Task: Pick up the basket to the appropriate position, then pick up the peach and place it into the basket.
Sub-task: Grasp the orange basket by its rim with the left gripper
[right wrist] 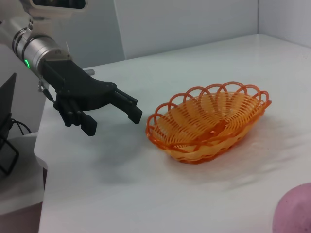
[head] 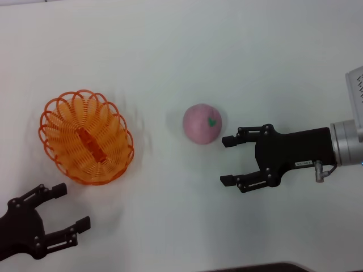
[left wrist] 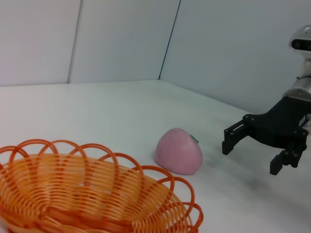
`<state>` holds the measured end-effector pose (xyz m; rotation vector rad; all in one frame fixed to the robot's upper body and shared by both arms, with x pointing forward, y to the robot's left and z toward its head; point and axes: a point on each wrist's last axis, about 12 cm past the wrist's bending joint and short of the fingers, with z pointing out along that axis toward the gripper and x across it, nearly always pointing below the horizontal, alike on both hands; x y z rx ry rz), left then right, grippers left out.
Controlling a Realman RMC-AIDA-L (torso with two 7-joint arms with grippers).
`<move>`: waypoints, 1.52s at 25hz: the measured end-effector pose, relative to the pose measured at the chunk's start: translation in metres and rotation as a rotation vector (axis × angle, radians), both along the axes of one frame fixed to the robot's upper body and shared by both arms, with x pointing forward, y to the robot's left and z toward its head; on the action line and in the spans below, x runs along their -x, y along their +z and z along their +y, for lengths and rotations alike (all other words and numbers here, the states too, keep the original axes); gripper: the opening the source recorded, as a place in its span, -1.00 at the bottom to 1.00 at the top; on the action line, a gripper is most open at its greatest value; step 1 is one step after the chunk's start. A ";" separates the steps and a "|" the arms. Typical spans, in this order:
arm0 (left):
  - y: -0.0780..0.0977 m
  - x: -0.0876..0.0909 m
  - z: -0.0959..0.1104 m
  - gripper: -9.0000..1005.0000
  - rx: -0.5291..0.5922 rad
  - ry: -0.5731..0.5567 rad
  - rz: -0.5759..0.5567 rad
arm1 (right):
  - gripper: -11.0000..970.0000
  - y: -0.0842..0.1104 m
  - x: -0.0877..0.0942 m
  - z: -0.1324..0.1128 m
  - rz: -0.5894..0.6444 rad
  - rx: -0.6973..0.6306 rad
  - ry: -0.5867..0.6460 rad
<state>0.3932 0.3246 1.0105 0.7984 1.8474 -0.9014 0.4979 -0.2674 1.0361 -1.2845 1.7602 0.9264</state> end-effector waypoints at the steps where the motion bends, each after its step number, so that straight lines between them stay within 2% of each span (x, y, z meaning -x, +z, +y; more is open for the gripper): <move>1: 0.000 0.000 0.000 0.83 -0.001 0.002 -0.001 | 0.81 0.000 0.000 0.000 -0.001 0.001 0.000; 15: 0.004 -0.002 0.003 0.82 0.009 0.012 -0.015 | 0.81 0.001 -0.004 -0.001 -0.008 0.017 -0.008; 18: 0.005 -0.005 0.005 0.81 0.037 0.050 0.012 | 0.81 0.001 -0.005 0.001 -0.008 0.016 -0.005; 22: 0.012 -0.012 0.017 0.81 0.118 0.168 0.128 | 0.81 0.002 -0.006 0.002 -0.007 0.012 -0.006; 25: 0.019 -0.023 0.031 0.81 0.188 0.279 0.266 | 0.81 0.003 -0.008 0.002 -0.001 0.010 -0.008; 31: 0.035 -0.047 0.048 0.80 0.284 0.389 0.507 | 0.81 0.004 -0.009 0.003 0.007 0.008 -0.010; 34: 0.040 -0.057 0.053 0.80 0.299 0.433 0.571 | 0.81 0.004 -0.010 0.004 0.008 0.010 -0.007; 38: 0.047 -0.069 0.053 0.80 0.274 0.423 0.589 | 0.81 0.004 -0.010 0.004 0.008 0.010 -0.007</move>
